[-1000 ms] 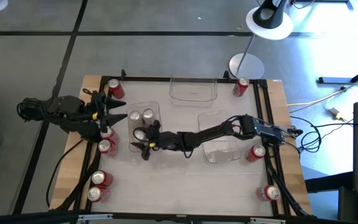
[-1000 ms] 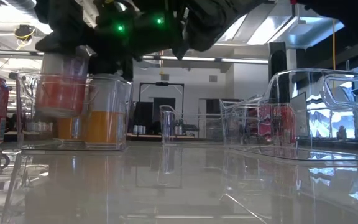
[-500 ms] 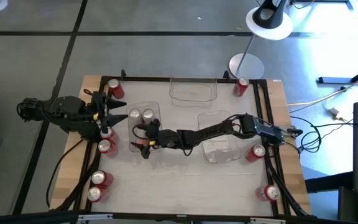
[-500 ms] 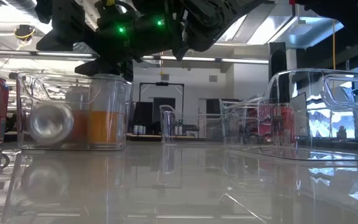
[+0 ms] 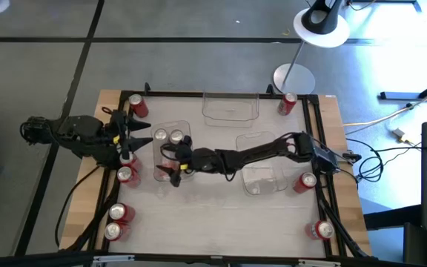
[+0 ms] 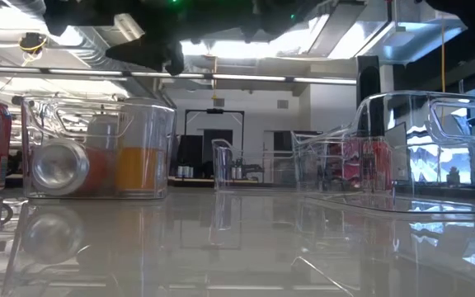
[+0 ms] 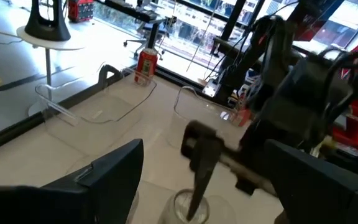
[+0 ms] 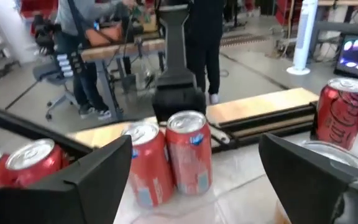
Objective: Sort soda cans
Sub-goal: Put the orange white soda can into the left transparent bin
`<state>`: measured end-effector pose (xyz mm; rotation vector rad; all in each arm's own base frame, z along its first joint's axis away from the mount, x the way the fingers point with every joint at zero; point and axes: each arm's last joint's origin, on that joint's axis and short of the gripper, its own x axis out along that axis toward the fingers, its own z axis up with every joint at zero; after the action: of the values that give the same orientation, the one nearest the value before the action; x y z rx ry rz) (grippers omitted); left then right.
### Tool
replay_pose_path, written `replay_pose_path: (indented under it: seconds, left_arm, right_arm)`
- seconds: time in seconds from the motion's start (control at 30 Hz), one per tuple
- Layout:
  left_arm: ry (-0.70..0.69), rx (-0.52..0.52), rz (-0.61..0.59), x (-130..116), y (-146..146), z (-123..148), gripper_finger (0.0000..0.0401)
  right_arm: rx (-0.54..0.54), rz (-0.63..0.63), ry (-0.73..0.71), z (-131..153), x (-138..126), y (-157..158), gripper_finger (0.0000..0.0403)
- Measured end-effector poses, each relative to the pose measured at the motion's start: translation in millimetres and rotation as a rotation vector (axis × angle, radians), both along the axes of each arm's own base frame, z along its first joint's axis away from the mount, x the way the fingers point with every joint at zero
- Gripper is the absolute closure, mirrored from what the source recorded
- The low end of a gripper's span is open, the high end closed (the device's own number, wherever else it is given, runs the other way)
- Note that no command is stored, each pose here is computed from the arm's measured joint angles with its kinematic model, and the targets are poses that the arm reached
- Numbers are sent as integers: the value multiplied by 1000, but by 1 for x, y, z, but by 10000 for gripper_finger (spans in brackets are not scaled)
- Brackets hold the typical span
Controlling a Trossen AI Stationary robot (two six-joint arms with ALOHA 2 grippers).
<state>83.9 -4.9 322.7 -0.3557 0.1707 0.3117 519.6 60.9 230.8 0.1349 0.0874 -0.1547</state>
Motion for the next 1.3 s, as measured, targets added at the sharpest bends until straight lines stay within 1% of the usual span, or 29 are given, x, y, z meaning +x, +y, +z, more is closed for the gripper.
replay_pose_path:
  seconds: [0.1,0.23,0.4,0.47,0.6,0.7,0.77,0.87,1.0,1.07,1.2,1.3]
  left_arm:
    - [3,-2,1,0,0,0,82]
    - [4,0,0,0,0,0,82]
    - [5,2,0,0,0,0,82]
    - [7,2,0,0,0,-1,82]
    - [46,12,-18,7,-2,-3,82]
    - [93,23,-21,17,-5,-7,82]
    - [135,23,-24,23,-6,-9,82]
    - [191,-17,-45,31,-9,-5,82]
    - [276,-149,-46,35,-12,7,82]
    - [327,-214,-59,36,-13,12,82]
    - [418,-305,-115,40,-17,9,82]
    - [482,-355,-117,46,-20,0,82]
  right_arm:
    - [-16,26,30,8,-5,3,56]
    - [-51,39,16,35,-15,6,56]
    - [-59,53,42,57,-27,10,56]
    - [-47,61,32,71,-34,10,56]
    - [-23,149,9,97,-49,13,56]
    - [-18,203,57,106,-58,13,56]
    - [-20,206,93,109,-63,12,56]
    - [-20,211,156,107,-68,13,56]
    - [23,206,230,97,-69,19,56]
    - [21,213,246,94,-69,25,56]
    - [-3,204,302,82,-69,35,56]
    - [-18,187,355,70,-65,35,56]
